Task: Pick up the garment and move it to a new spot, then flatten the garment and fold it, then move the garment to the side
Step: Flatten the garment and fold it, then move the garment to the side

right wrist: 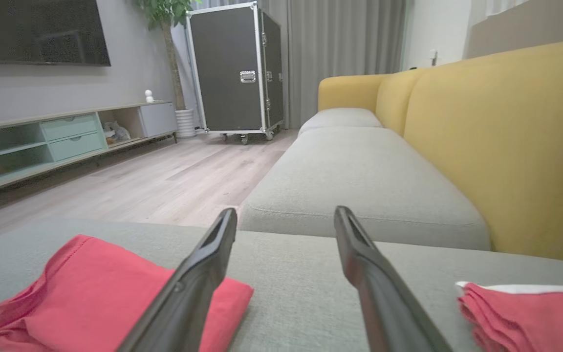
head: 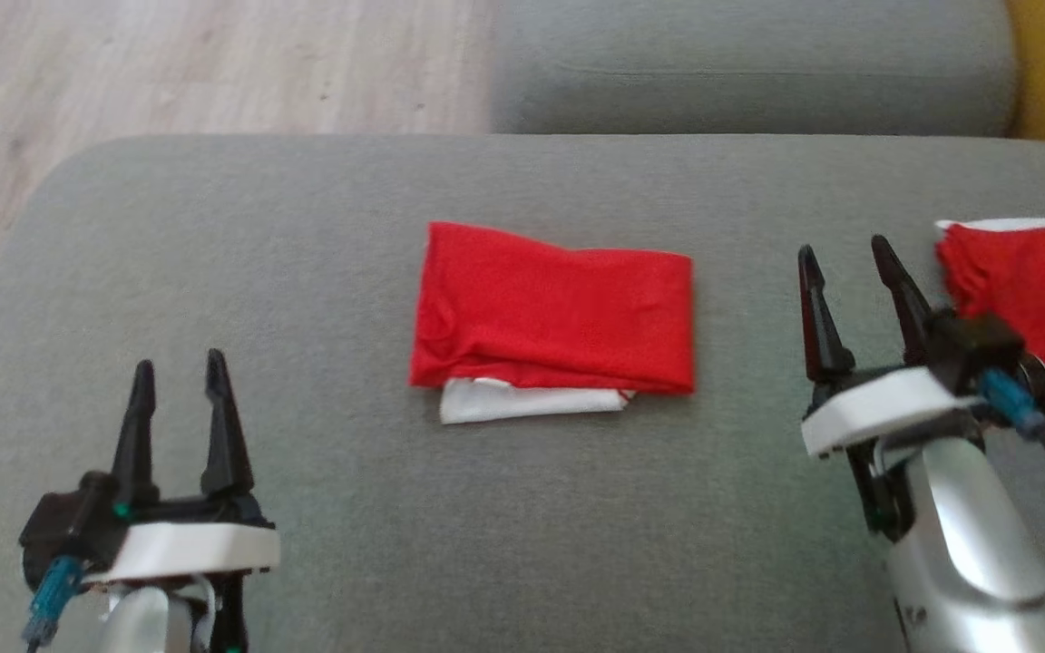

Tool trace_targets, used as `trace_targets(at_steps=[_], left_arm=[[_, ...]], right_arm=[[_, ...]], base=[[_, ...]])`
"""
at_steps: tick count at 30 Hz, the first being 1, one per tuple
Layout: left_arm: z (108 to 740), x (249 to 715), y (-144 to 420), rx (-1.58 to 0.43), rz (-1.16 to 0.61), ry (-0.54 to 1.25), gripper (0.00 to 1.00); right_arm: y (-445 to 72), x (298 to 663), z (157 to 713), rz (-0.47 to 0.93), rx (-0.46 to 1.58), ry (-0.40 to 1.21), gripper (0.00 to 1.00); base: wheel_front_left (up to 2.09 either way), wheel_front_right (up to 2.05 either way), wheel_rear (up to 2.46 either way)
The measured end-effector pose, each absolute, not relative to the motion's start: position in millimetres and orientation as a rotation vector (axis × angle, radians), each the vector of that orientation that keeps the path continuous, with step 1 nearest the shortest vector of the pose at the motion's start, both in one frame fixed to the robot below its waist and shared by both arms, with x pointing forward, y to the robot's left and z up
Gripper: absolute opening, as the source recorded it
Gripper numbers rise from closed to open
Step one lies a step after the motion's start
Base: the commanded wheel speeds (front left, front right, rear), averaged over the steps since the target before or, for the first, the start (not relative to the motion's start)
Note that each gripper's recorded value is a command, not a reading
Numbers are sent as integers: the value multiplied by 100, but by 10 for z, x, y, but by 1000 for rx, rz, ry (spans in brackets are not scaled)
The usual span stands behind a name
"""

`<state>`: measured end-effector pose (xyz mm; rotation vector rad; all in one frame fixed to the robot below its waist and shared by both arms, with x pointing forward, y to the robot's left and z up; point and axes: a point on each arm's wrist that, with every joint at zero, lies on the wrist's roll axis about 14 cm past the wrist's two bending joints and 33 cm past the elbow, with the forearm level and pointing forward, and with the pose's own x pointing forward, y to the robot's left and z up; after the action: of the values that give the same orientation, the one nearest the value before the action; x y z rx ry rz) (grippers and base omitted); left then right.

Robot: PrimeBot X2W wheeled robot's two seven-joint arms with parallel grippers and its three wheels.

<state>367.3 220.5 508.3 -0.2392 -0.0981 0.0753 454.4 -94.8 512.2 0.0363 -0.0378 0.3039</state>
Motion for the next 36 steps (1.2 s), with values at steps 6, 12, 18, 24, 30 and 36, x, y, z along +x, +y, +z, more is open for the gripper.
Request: trace_targets(at_steps=[6, 12, 18, 24, 30, 36], left_arm=[[5080, 3746, 2117, -232, 50, -96, 100], [4995, 3717, 2057, -238, 37, -71, 100], [4983, 3746, 2011, -237, 24, -67, 100], [4943, 3777, 2007, -235, 24, -55, 100], [4869, 3931, 1905, -237, -5, -33, 100], [4863, 4021, 1928, -231, -2, -30, 100]], right_arm=[[-1317, 4191, 4991, 206, 58, -26, 100], [-1442, 4014, 4961, 165, 97, -26, 100], [-1445, 4021, 4965, 163, 100, -29, 100], [-1259, 4059, 4774, 217, 97, 34, 100], [-919, 4461, 4578, 303, 123, 169, 100], [-540, 4669, 4212, 385, 174, 348, 100]], base=[[0, 0, 0], [0, 0, 0], [0, 0, 0], [0, 0, 0], [0, 0, 0], [0, 0, 0]])
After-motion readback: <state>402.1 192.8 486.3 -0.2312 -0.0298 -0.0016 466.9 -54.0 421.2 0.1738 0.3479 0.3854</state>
